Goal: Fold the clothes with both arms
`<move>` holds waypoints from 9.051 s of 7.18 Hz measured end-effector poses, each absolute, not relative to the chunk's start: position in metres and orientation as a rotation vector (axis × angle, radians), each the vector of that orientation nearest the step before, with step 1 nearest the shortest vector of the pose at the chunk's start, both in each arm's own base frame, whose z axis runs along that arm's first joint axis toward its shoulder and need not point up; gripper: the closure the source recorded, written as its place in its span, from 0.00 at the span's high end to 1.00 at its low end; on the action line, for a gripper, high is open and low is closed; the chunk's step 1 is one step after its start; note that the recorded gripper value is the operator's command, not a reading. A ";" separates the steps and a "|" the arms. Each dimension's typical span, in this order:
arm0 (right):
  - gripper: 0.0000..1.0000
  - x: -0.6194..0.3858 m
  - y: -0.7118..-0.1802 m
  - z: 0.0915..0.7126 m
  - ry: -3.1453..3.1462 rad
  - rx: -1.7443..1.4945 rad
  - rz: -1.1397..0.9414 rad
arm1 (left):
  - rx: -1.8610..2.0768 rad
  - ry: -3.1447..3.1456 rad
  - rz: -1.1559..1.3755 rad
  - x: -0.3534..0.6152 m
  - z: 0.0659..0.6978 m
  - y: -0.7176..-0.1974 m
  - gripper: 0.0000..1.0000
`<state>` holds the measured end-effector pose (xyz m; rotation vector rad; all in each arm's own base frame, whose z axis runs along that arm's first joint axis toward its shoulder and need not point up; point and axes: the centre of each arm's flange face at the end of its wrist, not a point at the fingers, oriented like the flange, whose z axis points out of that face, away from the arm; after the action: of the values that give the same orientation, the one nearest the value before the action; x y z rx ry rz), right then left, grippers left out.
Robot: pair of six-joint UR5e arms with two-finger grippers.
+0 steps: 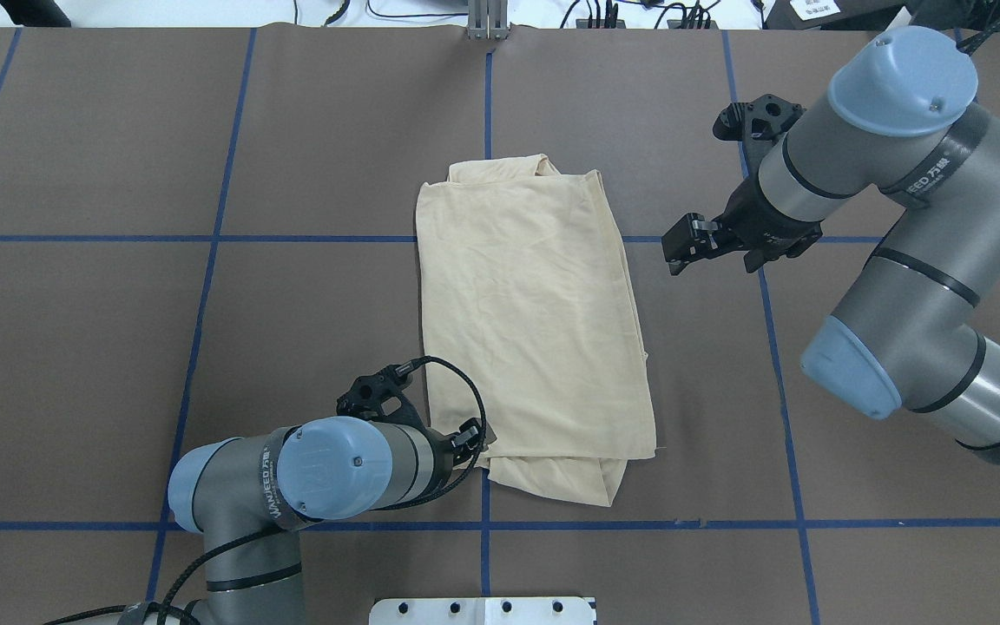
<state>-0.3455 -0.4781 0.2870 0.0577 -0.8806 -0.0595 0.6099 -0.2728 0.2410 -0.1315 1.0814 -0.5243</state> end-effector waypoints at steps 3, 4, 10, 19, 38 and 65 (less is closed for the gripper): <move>1.00 -0.346 -0.479 0.288 -0.880 0.057 -0.060 | -0.132 1.080 -0.525 0.611 0.241 -0.273 0.70; 1.00 -0.347 -0.479 0.289 -0.878 0.055 -0.060 | -0.132 1.078 -0.525 0.611 0.242 -0.273 0.61; 1.00 -0.347 -0.480 0.290 -0.876 0.055 -0.059 | -0.133 1.092 -0.523 0.610 0.231 -0.273 0.37; 1.00 -0.349 -0.483 0.295 -0.869 0.049 -0.057 | -0.116 1.067 -0.546 0.605 0.238 -0.288 0.36; 0.99 -0.518 -0.329 0.279 -0.763 -0.157 0.444 | -0.122 1.102 -0.542 0.571 0.197 -0.281 0.00; 0.00 -0.537 -0.308 0.312 -0.686 -0.138 0.431 | -0.128 1.128 -0.534 0.565 0.185 -0.278 0.00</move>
<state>-0.5367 -0.3081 0.3116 -0.1375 -0.6862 0.4311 0.5647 -0.2782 0.1855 -0.1279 1.1280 -0.5343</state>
